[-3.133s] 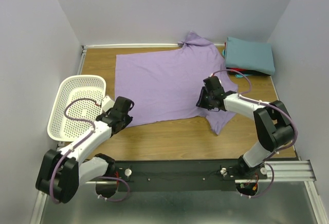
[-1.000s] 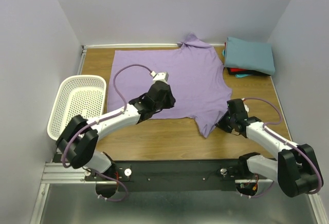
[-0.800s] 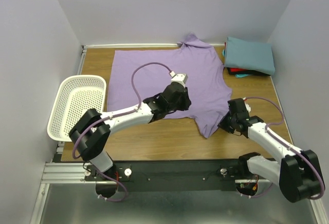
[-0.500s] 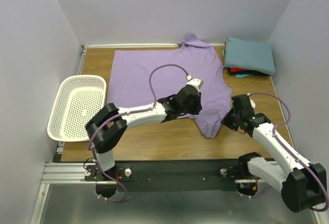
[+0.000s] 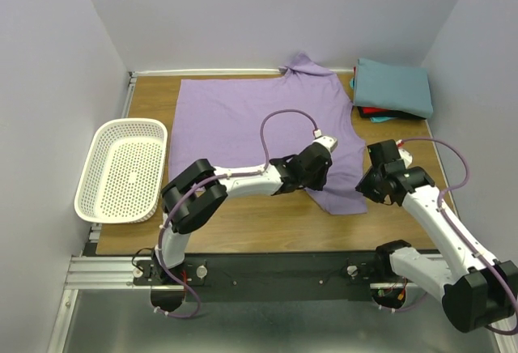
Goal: Fold and stack the t-shirts
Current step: Flatten the tshirt out
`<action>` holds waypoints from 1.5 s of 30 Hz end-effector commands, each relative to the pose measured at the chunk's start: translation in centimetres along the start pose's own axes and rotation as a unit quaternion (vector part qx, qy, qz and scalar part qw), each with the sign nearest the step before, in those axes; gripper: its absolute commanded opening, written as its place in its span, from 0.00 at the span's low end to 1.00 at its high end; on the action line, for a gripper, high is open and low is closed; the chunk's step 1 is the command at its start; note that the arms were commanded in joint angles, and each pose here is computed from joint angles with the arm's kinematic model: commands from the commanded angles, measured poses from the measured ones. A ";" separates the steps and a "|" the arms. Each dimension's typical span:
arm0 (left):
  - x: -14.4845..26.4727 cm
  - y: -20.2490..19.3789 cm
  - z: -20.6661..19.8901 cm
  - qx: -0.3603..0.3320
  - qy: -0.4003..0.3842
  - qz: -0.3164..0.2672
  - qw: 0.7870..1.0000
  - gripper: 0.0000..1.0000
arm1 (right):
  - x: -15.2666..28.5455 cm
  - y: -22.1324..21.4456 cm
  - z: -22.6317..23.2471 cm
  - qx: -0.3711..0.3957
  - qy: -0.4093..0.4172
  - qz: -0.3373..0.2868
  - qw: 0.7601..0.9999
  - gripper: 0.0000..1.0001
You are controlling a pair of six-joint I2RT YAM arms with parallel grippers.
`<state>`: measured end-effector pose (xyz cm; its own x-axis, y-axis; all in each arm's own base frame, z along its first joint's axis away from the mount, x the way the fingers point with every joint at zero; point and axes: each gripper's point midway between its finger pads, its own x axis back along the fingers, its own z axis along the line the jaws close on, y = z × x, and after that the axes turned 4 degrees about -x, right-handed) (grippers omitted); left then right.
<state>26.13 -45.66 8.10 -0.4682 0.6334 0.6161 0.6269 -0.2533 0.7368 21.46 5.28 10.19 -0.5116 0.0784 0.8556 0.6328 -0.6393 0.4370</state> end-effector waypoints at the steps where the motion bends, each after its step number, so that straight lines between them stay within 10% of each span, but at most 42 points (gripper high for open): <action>1: -0.8 -2.8 -0.2 -0.025 0.000 0.035 0.999 0.29 | 0.0 -0.2 -1.6 0.014 -0.048 0.006 0.999 0.40; 24: 2.0 -10.9 1.6 -0.023 0.017 0.113 0.993 0.25 | -5.2 -3.1 2.4 0.055 0.038 0.070 0.995 0.46; 45: 4.4 -2.7 -2.2 -0.035 -0.033 0.025 0.999 0.25 | -6.5 -8.0 -1.8 0.018 0.019 0.110 0.994 0.46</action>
<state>20.51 -41.84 6.71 -0.3839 0.6179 0.6861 0.6382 -0.3594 0.6808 20.85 8.23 1.81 -0.4344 -0.0638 0.8984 0.7398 -0.5942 0.3156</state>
